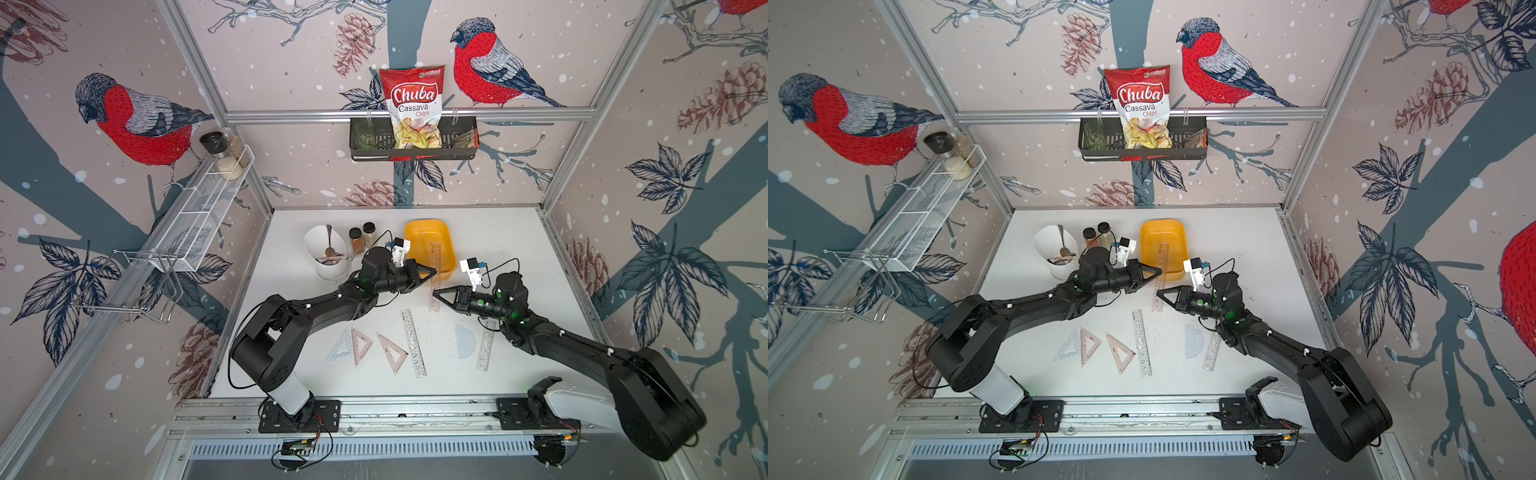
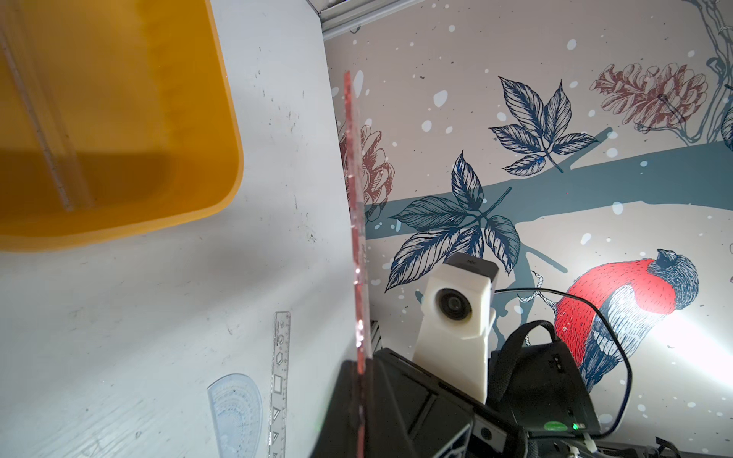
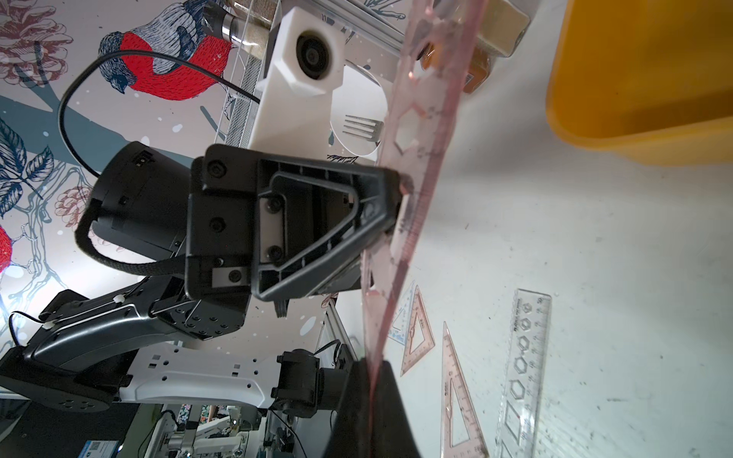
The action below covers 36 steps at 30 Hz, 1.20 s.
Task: Put the scattered rulers into the storage box
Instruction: Pick up the ruler from the center of the board, then place the ruler in the storage box.
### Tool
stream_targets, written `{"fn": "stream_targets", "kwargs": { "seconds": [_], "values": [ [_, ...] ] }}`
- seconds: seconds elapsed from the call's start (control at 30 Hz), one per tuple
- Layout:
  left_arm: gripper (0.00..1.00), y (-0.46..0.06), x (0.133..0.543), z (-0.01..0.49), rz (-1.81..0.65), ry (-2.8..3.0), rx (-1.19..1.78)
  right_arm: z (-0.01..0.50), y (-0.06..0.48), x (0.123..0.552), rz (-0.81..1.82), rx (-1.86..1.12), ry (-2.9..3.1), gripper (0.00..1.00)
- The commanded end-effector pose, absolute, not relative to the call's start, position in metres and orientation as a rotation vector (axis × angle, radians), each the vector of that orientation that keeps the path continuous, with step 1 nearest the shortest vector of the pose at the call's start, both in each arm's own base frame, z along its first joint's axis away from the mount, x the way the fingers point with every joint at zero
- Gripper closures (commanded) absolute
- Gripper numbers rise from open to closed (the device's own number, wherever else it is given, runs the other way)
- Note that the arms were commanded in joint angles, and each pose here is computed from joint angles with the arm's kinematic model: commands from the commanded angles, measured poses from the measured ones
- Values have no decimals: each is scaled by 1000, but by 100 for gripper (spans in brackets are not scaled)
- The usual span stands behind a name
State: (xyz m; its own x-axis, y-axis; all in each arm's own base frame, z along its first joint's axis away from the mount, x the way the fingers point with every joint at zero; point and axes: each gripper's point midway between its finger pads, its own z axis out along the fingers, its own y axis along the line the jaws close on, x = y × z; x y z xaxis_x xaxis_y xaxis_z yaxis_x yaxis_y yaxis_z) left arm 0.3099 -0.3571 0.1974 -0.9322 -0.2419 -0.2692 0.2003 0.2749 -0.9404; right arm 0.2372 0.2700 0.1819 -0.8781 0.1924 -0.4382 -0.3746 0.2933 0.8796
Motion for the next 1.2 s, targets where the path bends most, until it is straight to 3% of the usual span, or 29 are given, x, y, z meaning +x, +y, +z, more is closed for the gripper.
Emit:
{"fn": "stream_targets", "kwargs": {
  "seconds": [0.0, 0.13, 0.23, 0.3, 0.47, 0.67, 1.17],
  "values": [
    [91, -352, 312, 201, -1652, 2181, 4, 181, 269, 251, 1506, -205, 2108, 100],
    [48, -321, 329, 197, -1426, 2213, -5, 155, 260, 287, 1309, -189, 2238, 100],
    [32, -296, 342, 200, -1165, 2241, 20, 143, 260, 324, 1155, -205, 2317, 100],
    [26, -284, 346, 195, -1035, 2267, 35, 133, 262, 348, 1067, -214, 2369, 100],
    [25, -269, 366, 200, -869, 2277, 56, 109, 278, 405, 933, -253, 2468, 100],
    [26, -264, 372, 191, -801, 2297, 65, 76, 289, 436, 846, -268, 2560, 100],
    [26, -262, 371, 179, -821, 2315, 60, 55, 301, 422, 821, -314, 2630, 99]
  ]
}}
